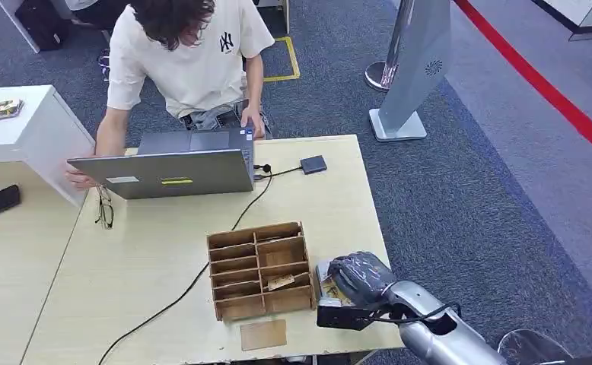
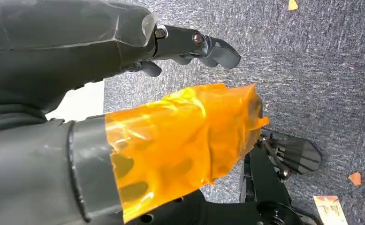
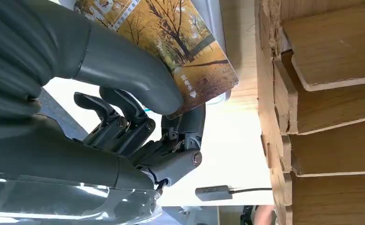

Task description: Pass the card to the sensor for recognition and then transmit it.

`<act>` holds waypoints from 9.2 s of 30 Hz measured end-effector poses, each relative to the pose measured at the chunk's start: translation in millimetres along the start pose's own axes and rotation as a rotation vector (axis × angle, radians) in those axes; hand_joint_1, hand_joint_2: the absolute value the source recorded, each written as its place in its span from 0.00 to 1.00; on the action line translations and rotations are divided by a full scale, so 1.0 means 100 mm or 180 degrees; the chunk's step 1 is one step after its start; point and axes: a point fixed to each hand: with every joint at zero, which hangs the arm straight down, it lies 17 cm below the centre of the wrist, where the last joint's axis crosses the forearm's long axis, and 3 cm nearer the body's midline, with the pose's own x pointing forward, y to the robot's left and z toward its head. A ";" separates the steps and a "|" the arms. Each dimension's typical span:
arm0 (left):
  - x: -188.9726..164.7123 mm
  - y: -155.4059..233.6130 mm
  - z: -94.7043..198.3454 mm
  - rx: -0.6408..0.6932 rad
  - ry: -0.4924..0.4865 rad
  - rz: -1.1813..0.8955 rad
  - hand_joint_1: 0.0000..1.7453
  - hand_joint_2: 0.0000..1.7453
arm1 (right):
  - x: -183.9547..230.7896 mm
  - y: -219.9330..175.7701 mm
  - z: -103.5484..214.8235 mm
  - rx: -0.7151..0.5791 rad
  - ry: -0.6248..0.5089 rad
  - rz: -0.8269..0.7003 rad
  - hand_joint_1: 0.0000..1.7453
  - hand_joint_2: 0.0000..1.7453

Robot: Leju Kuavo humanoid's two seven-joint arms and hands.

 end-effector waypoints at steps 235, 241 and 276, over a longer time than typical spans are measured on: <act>0.03 -0.02 0.01 0.0024 -0.0079 -0.0207 0.00 0.00 | 1.67 -0.96 0.18 -0.1785 -0.1312 -0.3233 0.00 0.00; 0.03 -0.01 0.01 0.0043 -0.0065 -0.0187 0.00 0.00 | 1.52 -0.81 0.28 -0.1779 -0.1176 -0.3449 0.00 0.00; 0.03 0.00 0.01 0.0056 -0.0079 -0.0197 0.00 0.00 | 1.70 -0.89 0.24 -0.2044 -0.1062 -0.1784 0.00 1.00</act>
